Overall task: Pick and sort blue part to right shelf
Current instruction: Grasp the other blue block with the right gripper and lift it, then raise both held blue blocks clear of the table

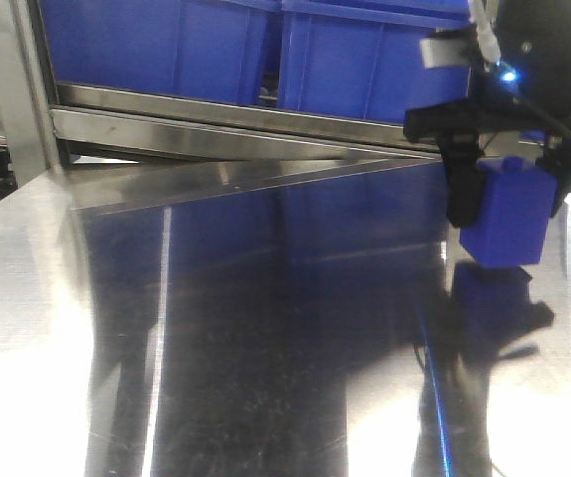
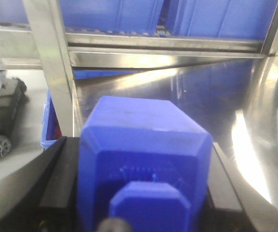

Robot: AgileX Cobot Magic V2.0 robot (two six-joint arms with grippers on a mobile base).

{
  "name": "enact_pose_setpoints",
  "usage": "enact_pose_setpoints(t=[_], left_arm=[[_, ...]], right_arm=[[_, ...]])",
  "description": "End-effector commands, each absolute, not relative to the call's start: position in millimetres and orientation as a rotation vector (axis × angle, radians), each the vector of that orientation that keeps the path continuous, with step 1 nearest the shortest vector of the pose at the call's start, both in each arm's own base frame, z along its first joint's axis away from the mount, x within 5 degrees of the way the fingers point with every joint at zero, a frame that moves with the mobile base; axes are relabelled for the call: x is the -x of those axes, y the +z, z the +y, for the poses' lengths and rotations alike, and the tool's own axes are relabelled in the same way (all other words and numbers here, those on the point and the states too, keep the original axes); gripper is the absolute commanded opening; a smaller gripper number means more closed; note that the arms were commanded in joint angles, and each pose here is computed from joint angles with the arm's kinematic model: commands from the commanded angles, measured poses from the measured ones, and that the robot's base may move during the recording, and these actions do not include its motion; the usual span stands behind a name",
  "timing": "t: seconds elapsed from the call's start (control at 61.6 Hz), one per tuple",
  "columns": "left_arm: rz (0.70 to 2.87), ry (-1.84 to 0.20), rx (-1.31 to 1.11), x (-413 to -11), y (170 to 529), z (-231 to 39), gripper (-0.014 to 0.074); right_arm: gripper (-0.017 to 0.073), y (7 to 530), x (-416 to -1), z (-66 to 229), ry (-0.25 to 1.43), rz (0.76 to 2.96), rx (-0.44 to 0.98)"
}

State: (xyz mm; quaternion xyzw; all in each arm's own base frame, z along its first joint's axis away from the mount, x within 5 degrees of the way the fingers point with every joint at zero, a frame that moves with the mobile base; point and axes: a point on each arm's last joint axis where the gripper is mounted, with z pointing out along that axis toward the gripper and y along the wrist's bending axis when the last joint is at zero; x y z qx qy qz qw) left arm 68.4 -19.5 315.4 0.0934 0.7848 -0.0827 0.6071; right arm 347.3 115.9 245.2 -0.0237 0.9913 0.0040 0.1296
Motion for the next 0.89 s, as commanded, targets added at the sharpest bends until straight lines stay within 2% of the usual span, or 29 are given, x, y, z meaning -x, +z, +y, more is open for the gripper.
enact_pose_setpoints(t=[0.0, 0.227, 0.39, 0.877], left_arm=[[1.666, -0.193, -0.191, -59, 323, -17, 0.0356], [1.583, -0.164, -0.199, -38, 311, -12, 0.0356], [1.568, -0.155, -0.202, -35, 311, -12, 0.0356], [1.553, -0.154, -0.198, -35, 312, -11, 0.0356]], right_arm=[[0.029, 293, -337, 116, 0.033, 2.721, 0.105], [0.029, 332, -295, 121, 0.012, 2.525, 0.252], [0.029, 339, -249, 114, 0.089, 2.378, 0.323], [0.029, 314, -109, 46, 0.271, 1.96, 0.312]])
